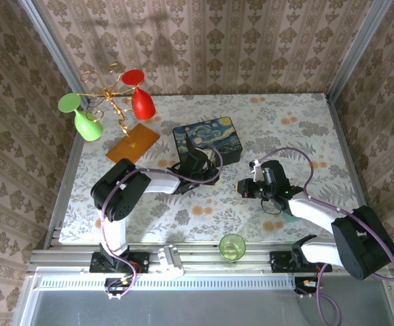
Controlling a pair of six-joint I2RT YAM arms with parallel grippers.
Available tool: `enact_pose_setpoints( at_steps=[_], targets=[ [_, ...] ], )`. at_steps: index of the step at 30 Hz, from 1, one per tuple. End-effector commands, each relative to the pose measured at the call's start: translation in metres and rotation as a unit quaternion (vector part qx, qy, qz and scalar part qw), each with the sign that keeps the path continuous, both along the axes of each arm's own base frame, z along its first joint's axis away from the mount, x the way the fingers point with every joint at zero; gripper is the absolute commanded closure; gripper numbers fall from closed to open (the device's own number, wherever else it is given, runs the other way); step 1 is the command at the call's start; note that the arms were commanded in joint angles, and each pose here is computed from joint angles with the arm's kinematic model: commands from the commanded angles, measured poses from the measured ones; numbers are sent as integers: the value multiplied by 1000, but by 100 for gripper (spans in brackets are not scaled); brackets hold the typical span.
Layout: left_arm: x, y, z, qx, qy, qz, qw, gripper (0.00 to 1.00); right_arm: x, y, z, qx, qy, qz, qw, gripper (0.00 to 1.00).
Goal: Unlock the padlock with the key
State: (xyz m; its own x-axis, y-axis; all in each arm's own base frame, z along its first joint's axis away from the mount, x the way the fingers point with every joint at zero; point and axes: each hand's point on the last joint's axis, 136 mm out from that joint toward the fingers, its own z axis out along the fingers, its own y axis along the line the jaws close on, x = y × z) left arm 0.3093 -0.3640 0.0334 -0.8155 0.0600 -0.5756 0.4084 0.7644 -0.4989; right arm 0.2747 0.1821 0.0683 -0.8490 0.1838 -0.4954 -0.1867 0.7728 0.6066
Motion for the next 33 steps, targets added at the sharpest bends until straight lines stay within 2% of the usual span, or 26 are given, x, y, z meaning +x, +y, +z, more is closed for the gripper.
enact_pose_setpoints(
  at_steps=[1, 6, 10, 13, 20, 26, 30, 33],
  targets=[
    [4, 7, 14, -40, 15, 29, 999, 92, 6, 14, 7, 51, 18, 3, 999, 100],
    [10, 15, 37, -126, 19, 68, 990, 98, 14, 30, 9, 107, 49, 0, 993, 100],
    [11, 14, 42, -146, 22, 77, 986, 99, 18, 35, 0, 128, 67, -3, 990, 100],
    [12, 16, 49, -190, 26, 94, 977, 100, 19, 42, -4, 153, 79, -3, 985, 100],
    [14, 16, 62, -224, 29, 111, 968, 100, 25, 50, 2, 191, 69, 1, 979, 100],
    [14, 20, 70, -275, 35, 137, 951, 100, 33, 58, 2, 249, 73, -4, 966, 100],
    [14, 17, 70, -272, 35, 135, 952, 100, 36, 61, -2, 269, 74, -5, 960, 100],
    [14, 19, 70, -286, 39, 143, 947, 100, 37, 62, 0, 279, 66, -3, 958, 100]
  ],
)
